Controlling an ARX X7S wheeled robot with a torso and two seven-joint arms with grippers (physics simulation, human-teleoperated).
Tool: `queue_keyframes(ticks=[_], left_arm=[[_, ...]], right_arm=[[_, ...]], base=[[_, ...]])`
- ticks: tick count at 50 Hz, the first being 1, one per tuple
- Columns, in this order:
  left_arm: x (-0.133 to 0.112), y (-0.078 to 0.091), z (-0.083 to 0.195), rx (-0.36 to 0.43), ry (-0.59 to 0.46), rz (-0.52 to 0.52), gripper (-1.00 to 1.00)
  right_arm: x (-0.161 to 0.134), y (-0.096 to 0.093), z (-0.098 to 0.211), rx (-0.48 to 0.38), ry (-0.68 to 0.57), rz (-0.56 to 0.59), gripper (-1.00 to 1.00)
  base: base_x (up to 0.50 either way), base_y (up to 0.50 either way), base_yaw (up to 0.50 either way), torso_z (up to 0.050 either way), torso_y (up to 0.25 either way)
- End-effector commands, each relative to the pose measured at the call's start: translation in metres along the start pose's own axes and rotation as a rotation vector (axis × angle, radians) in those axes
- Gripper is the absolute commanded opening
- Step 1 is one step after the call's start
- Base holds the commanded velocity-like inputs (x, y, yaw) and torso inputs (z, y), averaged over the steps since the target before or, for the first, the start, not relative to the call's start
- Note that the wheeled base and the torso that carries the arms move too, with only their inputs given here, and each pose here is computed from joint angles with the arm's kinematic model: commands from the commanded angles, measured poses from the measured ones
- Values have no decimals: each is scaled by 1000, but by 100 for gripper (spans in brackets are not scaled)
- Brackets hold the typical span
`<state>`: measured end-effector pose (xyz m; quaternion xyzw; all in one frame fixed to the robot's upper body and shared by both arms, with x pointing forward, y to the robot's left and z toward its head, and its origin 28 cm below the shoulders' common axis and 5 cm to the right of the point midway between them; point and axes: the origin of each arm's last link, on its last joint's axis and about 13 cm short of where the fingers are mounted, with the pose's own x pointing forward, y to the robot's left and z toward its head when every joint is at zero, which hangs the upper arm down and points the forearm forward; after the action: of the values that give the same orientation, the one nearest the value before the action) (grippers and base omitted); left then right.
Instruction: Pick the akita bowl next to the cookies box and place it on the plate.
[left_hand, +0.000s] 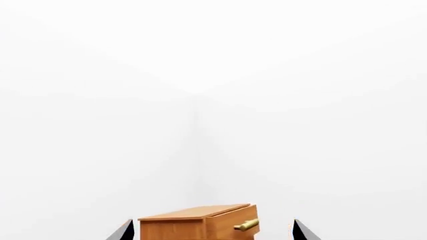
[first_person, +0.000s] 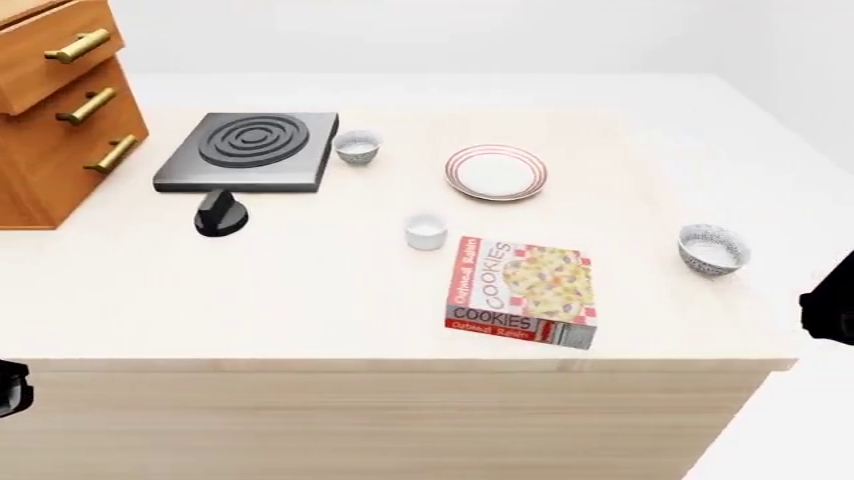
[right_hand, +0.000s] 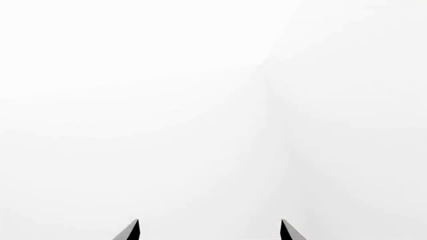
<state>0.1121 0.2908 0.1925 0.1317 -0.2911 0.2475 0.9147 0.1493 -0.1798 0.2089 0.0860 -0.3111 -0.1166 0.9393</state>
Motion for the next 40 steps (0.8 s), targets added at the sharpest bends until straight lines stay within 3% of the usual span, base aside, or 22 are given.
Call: queue_keyframes(ticks=[1, 15, 32, 39, 40], left_arm=[[-1, 0, 1, 4, 1, 1, 100], [0, 0, 1, 7, 2, 2, 100], [0, 0, 1, 8, 3, 0, 100], [0, 0, 1, 9, 3, 1, 100], [0, -1, 0, 13, 2, -1, 100]], right_arm=[[0, 0, -1, -1, 5, 5, 100], [0, 1, -1, -7, 7, 8, 100], [-1, 0, -2, -14, -1, 11, 100], [-1, 0, -1, -9, -15, 8, 100], [-1, 0, -1, -18, -38, 48, 100]], base=[[0, -500, 0, 0, 0], [0, -488, 0, 0, 0], [8, 0, 0, 0, 0], [448, 0, 0, 0, 0], [500, 0, 0, 0, 0]])
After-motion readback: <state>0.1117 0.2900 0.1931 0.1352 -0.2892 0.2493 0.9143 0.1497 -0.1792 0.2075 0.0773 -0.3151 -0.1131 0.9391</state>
